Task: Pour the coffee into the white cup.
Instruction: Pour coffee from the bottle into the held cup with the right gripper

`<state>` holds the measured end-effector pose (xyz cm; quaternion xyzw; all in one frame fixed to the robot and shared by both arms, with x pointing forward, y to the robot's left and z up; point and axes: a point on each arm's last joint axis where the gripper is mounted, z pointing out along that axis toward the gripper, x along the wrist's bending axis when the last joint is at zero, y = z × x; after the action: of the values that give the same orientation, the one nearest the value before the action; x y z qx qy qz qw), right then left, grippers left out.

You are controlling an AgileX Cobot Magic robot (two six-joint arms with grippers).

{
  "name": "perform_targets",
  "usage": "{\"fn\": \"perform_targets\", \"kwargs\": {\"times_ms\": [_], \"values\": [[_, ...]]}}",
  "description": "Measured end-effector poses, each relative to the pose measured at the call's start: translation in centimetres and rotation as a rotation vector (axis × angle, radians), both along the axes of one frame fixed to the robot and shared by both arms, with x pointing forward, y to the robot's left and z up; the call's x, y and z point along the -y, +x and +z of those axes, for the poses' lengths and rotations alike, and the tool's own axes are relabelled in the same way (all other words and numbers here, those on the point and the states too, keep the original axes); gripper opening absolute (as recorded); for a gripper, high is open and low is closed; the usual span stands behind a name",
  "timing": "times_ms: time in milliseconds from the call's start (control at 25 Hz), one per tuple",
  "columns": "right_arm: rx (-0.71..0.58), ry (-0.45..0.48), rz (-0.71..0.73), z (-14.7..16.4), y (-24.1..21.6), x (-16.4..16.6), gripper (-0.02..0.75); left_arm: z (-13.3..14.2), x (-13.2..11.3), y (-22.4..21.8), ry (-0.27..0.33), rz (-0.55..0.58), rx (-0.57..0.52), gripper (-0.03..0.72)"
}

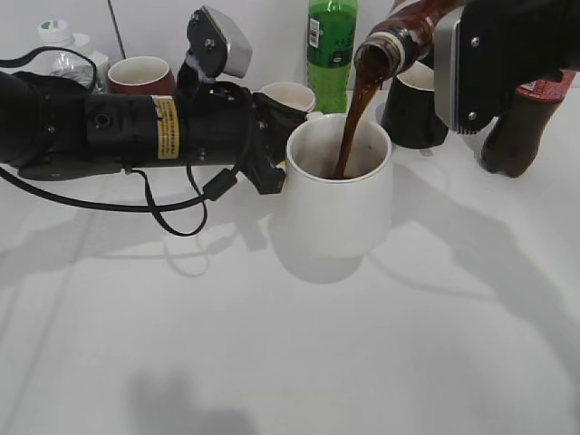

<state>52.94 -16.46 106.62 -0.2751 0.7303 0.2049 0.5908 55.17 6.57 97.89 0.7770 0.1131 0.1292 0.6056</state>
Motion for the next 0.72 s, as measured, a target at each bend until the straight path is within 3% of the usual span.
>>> {"fn": "perform_targets", "kwargs": {"times_ms": [720], "values": [[0.019,-0.023,0.007,0.00,0.00,0.00,0.533,0.10,0.08,-0.12,-0.014,-0.016,0.003,0.045]]}}
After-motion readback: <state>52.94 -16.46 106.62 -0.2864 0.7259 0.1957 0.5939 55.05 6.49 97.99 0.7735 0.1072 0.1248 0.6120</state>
